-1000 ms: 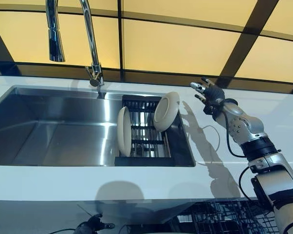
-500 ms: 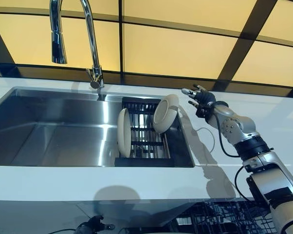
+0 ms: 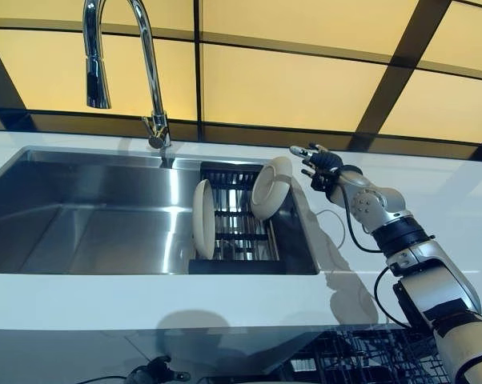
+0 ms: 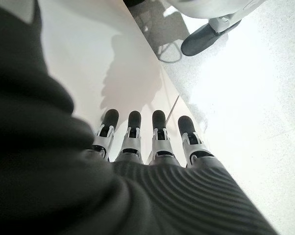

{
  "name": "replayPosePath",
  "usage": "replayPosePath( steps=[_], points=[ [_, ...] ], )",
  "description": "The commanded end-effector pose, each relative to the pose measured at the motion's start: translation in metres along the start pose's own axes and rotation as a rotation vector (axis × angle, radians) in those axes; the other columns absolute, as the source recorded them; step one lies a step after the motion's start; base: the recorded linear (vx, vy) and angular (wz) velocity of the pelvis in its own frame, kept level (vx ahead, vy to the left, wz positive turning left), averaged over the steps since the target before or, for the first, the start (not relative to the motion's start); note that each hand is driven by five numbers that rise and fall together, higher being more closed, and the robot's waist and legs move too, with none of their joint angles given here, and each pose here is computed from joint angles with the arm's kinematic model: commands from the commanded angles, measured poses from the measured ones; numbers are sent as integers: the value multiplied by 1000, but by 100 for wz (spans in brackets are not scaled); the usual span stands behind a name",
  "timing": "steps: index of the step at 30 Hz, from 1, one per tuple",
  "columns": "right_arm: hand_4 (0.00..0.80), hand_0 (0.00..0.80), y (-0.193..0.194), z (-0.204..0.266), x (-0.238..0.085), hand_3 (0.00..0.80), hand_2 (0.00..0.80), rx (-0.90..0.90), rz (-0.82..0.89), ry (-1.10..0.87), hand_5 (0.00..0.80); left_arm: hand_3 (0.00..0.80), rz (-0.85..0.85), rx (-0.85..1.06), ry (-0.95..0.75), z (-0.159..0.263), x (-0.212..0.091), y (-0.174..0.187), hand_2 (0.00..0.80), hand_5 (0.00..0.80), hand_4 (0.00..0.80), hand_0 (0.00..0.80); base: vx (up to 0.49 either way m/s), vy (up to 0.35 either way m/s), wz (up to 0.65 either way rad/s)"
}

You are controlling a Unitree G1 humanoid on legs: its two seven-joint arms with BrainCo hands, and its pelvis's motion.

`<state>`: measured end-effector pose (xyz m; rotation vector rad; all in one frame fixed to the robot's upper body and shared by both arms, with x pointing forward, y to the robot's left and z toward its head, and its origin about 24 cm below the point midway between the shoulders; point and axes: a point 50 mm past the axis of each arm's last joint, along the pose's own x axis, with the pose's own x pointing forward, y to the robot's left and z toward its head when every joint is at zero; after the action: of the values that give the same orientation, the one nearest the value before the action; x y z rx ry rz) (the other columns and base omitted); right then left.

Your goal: Take plates into dishwasher

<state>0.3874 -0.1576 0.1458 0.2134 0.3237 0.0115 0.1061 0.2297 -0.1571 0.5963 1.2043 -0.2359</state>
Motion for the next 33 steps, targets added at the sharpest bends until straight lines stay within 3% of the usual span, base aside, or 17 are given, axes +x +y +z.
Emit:
replayPosePath(
  steps=[1, 33],
  points=[
    [0, 0, 17, 59, -2, 0, 0, 19, 6, -131, 0, 0, 5, 42, -49, 28, 4, 8, 0, 0, 0, 0, 0, 0, 0],
    [0, 0, 16, 22, 9, 0, 0, -19, 14, 55, 0, 0, 15, 43, -58, 29, 4, 8, 0, 0, 0, 0, 0, 0, 0]
  ],
)
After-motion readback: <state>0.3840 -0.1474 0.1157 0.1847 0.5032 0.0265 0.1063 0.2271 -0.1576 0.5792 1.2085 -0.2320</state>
